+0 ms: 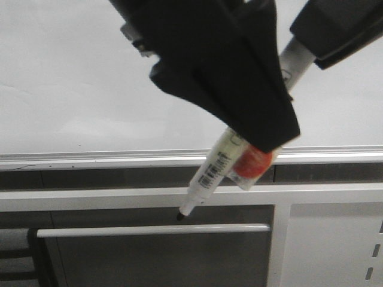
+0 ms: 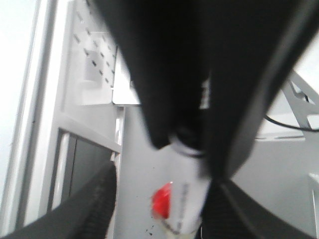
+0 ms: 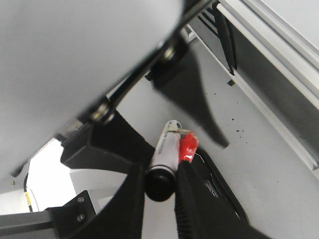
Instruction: Write number 1 on whiteboard
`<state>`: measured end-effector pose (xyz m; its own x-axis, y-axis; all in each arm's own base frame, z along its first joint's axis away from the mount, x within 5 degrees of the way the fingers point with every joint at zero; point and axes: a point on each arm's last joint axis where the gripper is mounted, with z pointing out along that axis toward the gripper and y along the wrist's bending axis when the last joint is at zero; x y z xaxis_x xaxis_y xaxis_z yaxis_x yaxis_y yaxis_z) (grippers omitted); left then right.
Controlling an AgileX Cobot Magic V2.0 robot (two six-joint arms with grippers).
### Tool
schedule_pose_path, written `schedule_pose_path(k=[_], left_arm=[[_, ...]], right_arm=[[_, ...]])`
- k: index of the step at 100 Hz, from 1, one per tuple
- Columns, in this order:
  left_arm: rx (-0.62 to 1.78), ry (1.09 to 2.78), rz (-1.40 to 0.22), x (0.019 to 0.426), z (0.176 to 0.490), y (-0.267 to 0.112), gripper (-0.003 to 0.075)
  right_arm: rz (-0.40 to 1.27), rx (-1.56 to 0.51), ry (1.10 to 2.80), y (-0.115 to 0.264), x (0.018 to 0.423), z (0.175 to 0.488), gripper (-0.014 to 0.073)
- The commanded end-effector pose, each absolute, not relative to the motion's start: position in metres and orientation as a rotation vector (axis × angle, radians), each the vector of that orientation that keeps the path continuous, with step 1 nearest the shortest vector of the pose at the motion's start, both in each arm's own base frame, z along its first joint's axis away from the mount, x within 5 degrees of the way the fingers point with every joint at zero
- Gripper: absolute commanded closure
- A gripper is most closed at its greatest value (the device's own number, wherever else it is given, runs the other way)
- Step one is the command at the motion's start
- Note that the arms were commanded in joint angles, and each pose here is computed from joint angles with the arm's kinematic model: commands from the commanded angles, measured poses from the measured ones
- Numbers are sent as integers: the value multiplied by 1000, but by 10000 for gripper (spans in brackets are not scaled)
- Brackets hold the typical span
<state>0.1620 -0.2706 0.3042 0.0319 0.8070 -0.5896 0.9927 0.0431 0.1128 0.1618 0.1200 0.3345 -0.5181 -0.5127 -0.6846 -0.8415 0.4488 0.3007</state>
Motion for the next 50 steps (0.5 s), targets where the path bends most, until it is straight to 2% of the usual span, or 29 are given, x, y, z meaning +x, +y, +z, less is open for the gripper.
schedule_pose_path(k=[1, 30, 50], left_arm=[[1608, 1794, -544, 169, 339, -260, 307], [1288, 1817, -619, 181, 384, -203, 311], [1128, 1815, -664, 173, 393, -175, 314]], right_arm=[[852, -1067, 2136, 121, 164, 349, 648], [728, -904, 2074, 108, 152, 353, 636], [617, -741, 1946, 89, 128, 341, 636]])
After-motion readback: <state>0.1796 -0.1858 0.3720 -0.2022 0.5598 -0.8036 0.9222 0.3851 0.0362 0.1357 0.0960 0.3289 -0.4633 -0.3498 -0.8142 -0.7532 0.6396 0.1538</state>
